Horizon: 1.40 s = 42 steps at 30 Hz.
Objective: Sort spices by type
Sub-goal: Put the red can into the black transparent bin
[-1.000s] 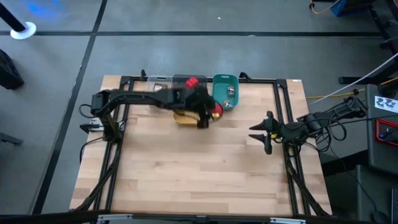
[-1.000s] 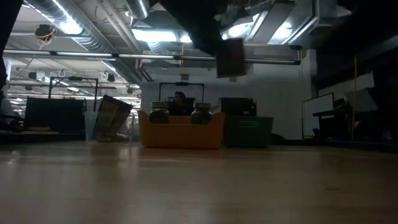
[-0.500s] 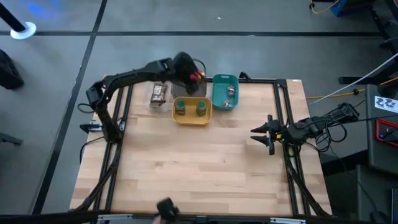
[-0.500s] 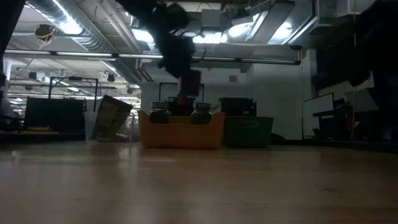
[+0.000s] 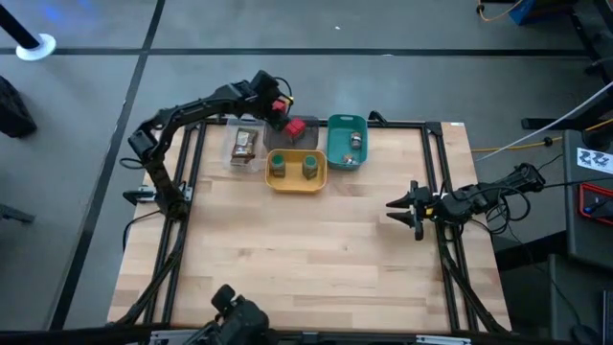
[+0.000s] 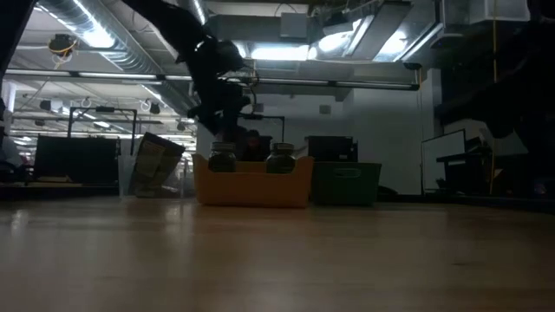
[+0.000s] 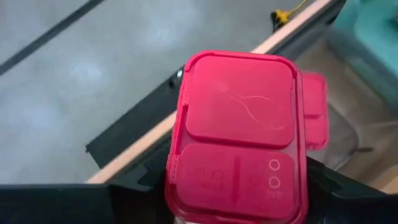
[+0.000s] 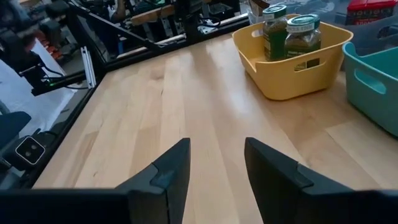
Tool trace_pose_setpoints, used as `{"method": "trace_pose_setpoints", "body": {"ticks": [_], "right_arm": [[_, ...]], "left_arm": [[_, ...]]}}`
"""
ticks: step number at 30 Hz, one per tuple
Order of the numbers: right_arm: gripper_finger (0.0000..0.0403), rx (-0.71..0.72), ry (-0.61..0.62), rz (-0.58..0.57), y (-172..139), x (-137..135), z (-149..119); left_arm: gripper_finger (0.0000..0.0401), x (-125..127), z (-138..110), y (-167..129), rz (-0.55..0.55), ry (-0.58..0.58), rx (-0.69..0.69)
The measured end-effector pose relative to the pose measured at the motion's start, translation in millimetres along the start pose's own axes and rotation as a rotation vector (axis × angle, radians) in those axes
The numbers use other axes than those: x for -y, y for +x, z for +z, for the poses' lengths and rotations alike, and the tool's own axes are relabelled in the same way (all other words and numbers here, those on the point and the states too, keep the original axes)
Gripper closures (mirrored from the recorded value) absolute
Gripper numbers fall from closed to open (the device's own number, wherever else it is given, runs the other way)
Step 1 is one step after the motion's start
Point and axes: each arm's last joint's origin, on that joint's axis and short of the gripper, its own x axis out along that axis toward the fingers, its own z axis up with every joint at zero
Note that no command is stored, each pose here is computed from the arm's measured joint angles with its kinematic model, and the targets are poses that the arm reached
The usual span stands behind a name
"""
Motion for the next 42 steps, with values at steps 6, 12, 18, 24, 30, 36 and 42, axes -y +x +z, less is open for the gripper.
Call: {"method": "trace_pose_setpoints", "body": {"ticks": [6,12,18,24,30,36,42], "right_arm": [[0.0249,0.000,0.002,0.000,0.0,0.0,-0.1],[0.0249,-0.001,0.002,0.000,0.1,0.1,-0.3],[0.0249,-0.003,0.001,-0.001,0.2,0.1,-0.5],[0.0249,-0.013,-0.034,0.021,0.2,-0.4,-1.1],[0.0249,-0.016,-0.055,0.025,0.2,-0.5,-1.2],[0.0249,-0.019,-0.056,0.032,0.3,-0.7,-1.5],[0.0249,-0.026,-0.055,0.046,0.3,-1.1,-1.7]], "left_arm": [[0.0202,3.0,-14.8,15.4,-0.002,-0.023,-0.006],[0.0202,8.3,-28.1,31.9,-0.015,-0.062,0.054],[0.0200,11.9,-42.7,43.7,-0.023,-0.064,0.074],[0.0188,11.8,-54.5,49.8,-0.019,0.009,0.041],[0.0187,11.9,-60.1,53.9,-0.018,0.022,0.053],[0.0185,11.9,-60.0,54.1,-0.019,0.007,0.058],[0.0185,11.8,-59.5,54.0,-0.019,-0.009,0.063]]}}
